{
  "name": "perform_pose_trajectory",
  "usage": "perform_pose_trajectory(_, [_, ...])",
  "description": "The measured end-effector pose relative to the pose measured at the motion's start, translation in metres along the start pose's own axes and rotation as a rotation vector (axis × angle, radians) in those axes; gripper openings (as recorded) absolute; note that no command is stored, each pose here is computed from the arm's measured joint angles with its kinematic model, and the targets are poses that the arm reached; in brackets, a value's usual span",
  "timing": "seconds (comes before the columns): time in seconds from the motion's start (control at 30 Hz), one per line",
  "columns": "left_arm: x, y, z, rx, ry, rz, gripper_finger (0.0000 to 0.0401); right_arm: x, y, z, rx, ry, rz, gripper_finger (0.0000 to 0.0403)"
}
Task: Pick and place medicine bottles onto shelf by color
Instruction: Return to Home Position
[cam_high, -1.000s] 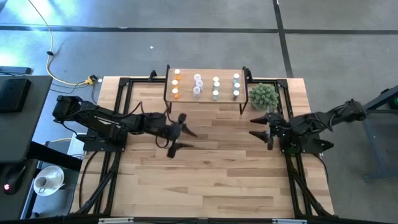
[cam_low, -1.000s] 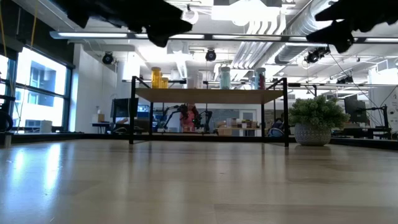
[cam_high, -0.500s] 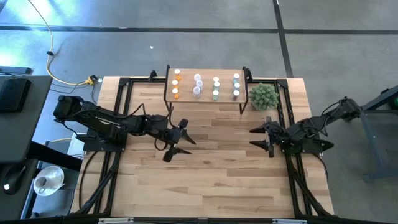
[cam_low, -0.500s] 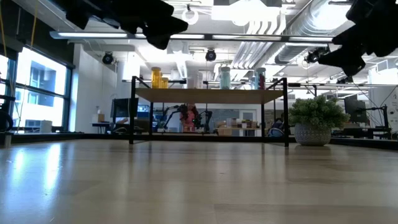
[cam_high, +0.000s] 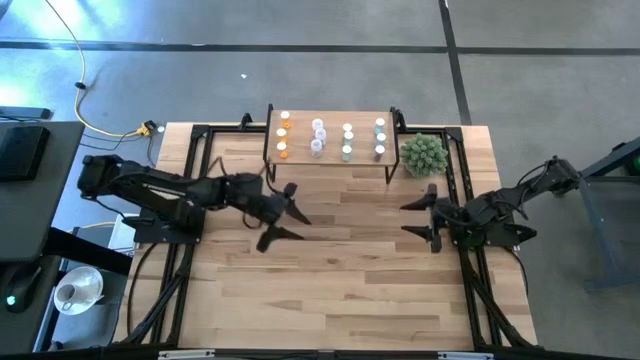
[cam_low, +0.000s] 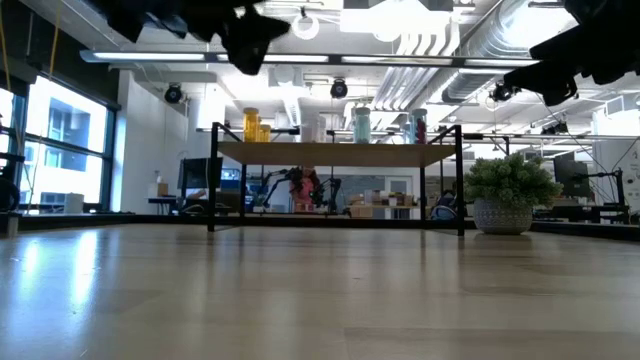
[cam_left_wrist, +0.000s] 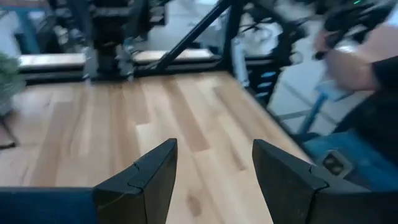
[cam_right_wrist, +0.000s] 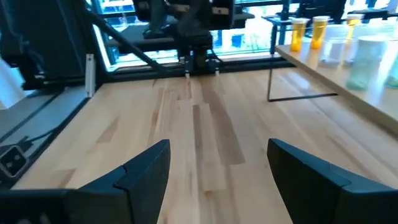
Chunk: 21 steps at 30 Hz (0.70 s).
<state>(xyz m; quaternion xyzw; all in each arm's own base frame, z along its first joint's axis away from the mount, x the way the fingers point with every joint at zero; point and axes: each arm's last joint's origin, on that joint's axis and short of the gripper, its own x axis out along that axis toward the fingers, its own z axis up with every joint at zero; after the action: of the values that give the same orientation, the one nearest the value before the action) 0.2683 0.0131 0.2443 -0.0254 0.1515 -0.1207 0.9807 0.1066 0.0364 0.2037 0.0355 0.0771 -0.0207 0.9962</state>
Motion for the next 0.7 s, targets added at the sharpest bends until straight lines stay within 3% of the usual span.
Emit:
perform_pose_trajectory(0.13, [-0.023, -0.001, 0.011, 0.011, -0.084, -0.124, 0.0197, -0.005, -0.003, 0.000, 0.007, -0.010, -0.019, 0.0259])
perform_pose_trajectory(0.23, [-0.044, -0.003, 0.008, 0.023, -0.149, -0.147, 0.0197, -0.011, -0.007, -0.001, 0.011, -0.014, -0.029, 0.0259])
perform_pose_trajectory(0.5, [-0.090, -0.020, -0.033, 0.009, -0.337, -0.103, 0.0197, -0.023, -0.013, -0.001, 0.032, -0.045, -0.019, 0.0259])
perform_pose_trajectory(0.7, [-0.104, -0.027, -0.064, -0.024, -0.358, -0.070, 0.0197, -0.024, -0.015, -0.008, 0.060, 0.008, -0.027, 0.0259])
